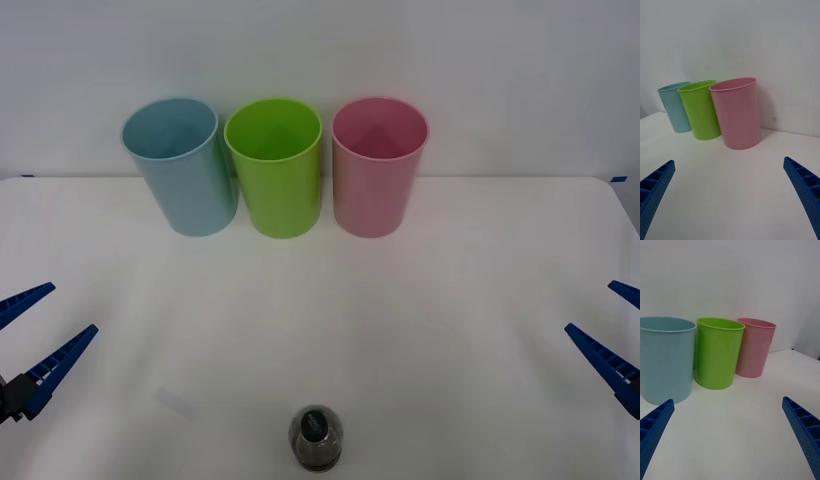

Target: Grasp the object on the table and drop it into the matching bin: aluminum can to the light blue bin, PET bottle to the pink bin.

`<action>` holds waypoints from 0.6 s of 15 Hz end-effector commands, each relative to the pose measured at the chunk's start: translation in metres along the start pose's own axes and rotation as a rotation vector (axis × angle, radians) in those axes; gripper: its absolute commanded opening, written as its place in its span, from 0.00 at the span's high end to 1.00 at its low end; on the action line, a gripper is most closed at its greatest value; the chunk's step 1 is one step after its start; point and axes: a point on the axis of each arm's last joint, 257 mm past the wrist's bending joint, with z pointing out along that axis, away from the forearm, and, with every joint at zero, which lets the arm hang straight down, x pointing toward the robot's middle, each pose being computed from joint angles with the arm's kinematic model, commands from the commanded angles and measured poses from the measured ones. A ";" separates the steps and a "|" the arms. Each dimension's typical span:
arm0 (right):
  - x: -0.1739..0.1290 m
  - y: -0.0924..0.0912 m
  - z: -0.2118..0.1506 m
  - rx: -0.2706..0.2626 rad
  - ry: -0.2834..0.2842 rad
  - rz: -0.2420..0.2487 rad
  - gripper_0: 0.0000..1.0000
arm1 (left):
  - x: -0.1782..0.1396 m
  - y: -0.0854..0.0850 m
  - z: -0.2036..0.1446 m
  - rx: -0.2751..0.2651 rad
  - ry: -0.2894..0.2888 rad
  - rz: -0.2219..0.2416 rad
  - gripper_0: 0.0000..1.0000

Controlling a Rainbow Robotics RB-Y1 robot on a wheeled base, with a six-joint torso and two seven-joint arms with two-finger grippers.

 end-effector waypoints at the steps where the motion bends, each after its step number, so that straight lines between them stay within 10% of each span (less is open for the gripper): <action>1: 0.000 0.000 0.000 0.000 0.000 0.000 0.00 | 0.000 0.000 0.000 0.000 0.000 0.000 0.00; 9: 0.039 0.023 -0.014 -0.087 0.123 0.029 0.00 | 0.000 0.000 0.000 0.000 0.000 0.000 0.00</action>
